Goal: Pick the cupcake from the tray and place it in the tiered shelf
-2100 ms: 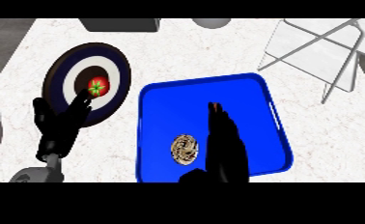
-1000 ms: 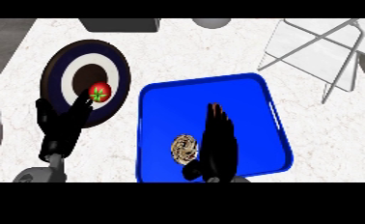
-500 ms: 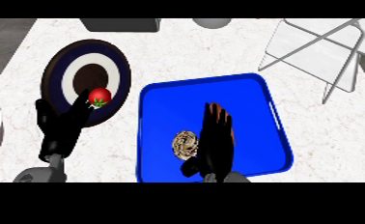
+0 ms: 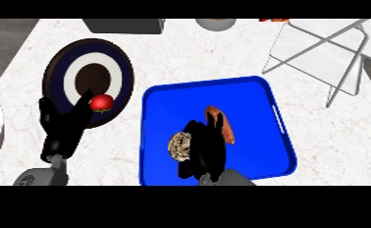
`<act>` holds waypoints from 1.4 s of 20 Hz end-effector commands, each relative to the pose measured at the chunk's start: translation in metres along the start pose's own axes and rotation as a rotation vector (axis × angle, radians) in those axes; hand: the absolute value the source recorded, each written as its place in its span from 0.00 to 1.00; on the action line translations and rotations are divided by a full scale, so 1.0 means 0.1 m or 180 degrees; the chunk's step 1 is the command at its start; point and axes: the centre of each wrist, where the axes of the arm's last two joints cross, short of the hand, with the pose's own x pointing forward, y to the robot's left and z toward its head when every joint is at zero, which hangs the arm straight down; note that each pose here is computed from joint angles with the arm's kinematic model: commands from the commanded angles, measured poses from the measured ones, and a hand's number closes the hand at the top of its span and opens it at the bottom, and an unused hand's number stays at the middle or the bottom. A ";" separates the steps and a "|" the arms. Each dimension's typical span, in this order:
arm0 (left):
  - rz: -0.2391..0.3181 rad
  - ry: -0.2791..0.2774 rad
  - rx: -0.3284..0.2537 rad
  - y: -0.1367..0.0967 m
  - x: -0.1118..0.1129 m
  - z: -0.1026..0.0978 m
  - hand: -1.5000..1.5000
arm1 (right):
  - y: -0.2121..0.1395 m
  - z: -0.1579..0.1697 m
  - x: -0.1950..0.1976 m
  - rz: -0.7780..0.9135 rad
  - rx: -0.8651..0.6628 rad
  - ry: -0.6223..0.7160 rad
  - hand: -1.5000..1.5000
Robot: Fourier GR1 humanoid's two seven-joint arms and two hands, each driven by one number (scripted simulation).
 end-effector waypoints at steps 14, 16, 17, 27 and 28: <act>0.0086 0.0078 -0.0001 -0.05 -0.20 0.04 0.50 | -1.33 -0.69 -0.01 -0.0677 -0.0869 0.0109 1.00; 0.0067 0.0131 0.0079 0.00 -0.11 -0.05 0.50 | -1.54 -0.56 0.15 -0.0684 -0.1145 0.0033 1.00; 0.0085 0.0105 0.0082 -0.07 -0.06 0.04 0.50 | -1.60 -0.46 0.19 -0.0751 -0.1313 -0.0018 1.00; 0.0038 0.0139 0.0084 0.20 -0.17 0.06 0.50 | -2.74 -0.04 0.47 -0.0723 -0.2186 0.0197 1.00; 0.0046 0.0112 0.0081 -0.05 -0.19 0.10 0.50 | -2.81 0.06 0.52 -0.0838 -0.2224 0.0171 1.00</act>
